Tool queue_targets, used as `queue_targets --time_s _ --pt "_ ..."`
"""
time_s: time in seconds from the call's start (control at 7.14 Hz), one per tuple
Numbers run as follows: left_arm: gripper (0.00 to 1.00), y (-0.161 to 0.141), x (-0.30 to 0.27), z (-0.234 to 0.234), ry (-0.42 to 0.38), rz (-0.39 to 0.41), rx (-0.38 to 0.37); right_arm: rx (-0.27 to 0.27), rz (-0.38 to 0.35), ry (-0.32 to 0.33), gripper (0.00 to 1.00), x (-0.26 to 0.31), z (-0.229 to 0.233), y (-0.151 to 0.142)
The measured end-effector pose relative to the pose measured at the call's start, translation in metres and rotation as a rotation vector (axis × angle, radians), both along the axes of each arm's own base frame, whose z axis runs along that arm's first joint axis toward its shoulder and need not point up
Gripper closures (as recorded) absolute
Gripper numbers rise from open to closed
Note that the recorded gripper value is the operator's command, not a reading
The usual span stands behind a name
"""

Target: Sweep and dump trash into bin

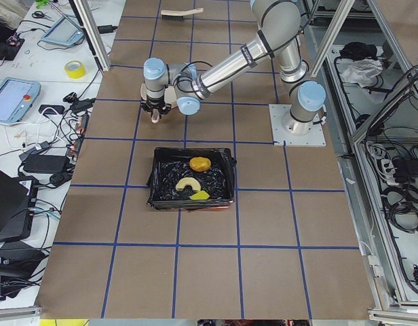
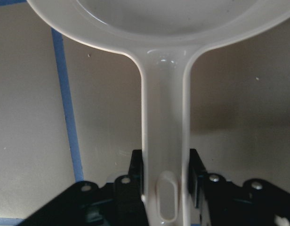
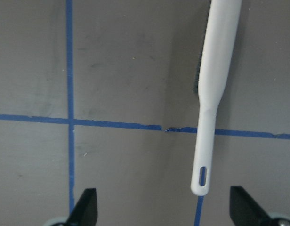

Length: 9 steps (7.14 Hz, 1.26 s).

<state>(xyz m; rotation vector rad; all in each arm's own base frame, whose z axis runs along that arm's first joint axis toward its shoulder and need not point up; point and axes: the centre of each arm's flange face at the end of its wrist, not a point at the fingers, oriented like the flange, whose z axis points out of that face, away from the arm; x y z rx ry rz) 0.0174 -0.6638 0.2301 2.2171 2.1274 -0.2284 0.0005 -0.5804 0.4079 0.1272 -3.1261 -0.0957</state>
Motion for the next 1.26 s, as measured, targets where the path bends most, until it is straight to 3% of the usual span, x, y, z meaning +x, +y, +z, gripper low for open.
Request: queue_targets --time_s 0.42,0.7,0.98,1.26 --pt "0.0 0.026 -0.035 0.079 0.001 0.042 -0.008 -0.043 -0.002 0.009 0.01 0.082 0.056 0.044" --pt "0.0 0.065 -0.046 0.157 0.003 0.178 -0.031 -0.081 -0.004 -0.027 0.0 0.101 0.074 0.054" --pt "0.0 0.111 -0.054 0.22 0.032 0.409 -0.036 -0.102 -0.013 -0.018 0.0 0.102 0.087 0.058" --pt "0.0 0.149 -0.058 0.257 0.062 0.708 -0.033 -0.099 -0.046 0.008 0.0 0.113 0.095 0.063"
